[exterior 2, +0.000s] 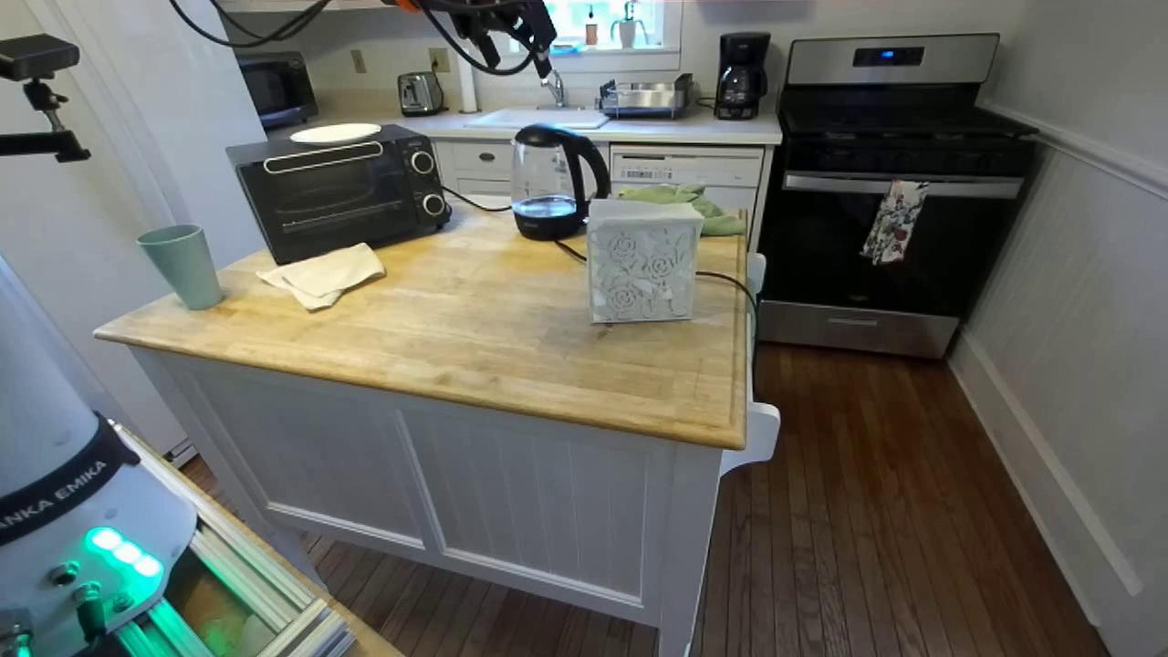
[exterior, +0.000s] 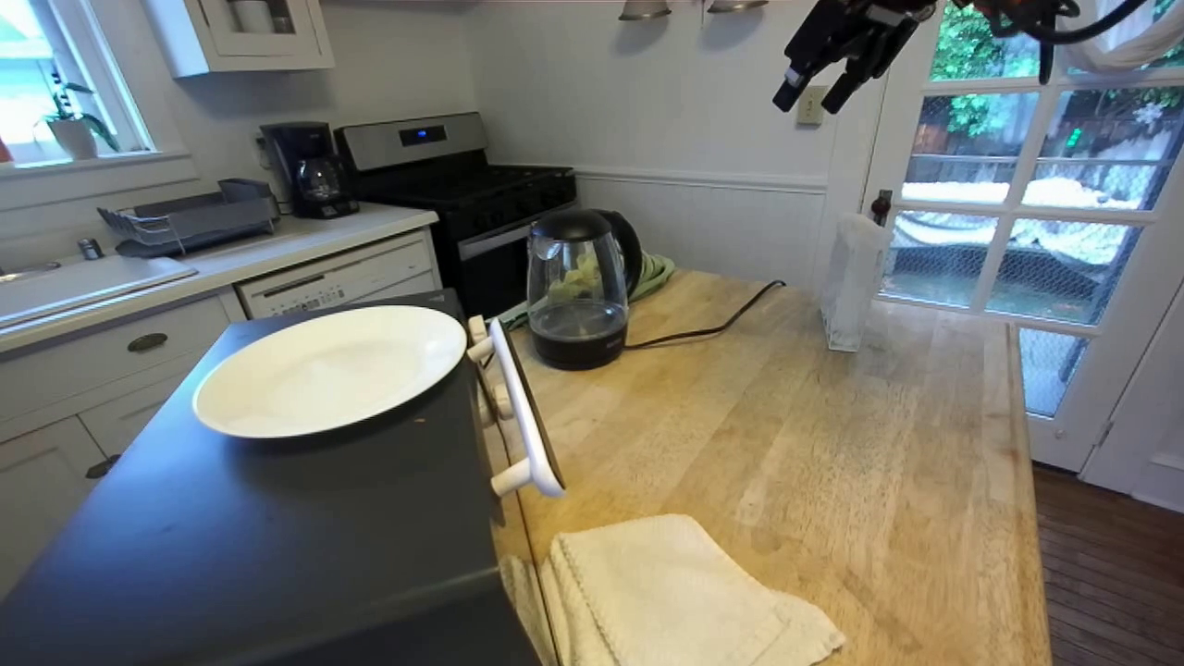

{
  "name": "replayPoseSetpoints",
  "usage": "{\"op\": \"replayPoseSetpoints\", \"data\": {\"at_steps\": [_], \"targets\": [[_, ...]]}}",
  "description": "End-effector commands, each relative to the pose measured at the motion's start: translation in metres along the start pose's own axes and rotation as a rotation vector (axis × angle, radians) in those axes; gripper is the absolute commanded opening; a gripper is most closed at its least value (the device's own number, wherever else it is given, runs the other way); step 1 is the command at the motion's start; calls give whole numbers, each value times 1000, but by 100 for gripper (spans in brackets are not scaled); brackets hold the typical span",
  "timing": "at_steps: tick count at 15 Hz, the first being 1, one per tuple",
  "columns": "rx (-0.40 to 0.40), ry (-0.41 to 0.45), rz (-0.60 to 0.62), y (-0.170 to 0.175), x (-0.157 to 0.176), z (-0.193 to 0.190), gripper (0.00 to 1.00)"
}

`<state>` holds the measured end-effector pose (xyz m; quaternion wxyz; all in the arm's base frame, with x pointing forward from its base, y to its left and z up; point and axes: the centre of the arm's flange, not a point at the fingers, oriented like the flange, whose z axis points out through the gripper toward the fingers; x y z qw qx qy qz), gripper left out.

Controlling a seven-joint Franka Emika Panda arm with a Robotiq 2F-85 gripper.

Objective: Rotate the electric kettle a little in the anticlockwise direction

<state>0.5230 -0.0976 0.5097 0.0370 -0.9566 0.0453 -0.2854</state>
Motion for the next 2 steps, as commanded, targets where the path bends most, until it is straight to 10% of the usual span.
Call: {"op": "replayPoseSetpoints", "data": {"at_steps": [1, 2], "targets": [[2, 1, -4, 0, -3, -3, 100], [3, -3, -6, -1, -5, -2, 100]]}}
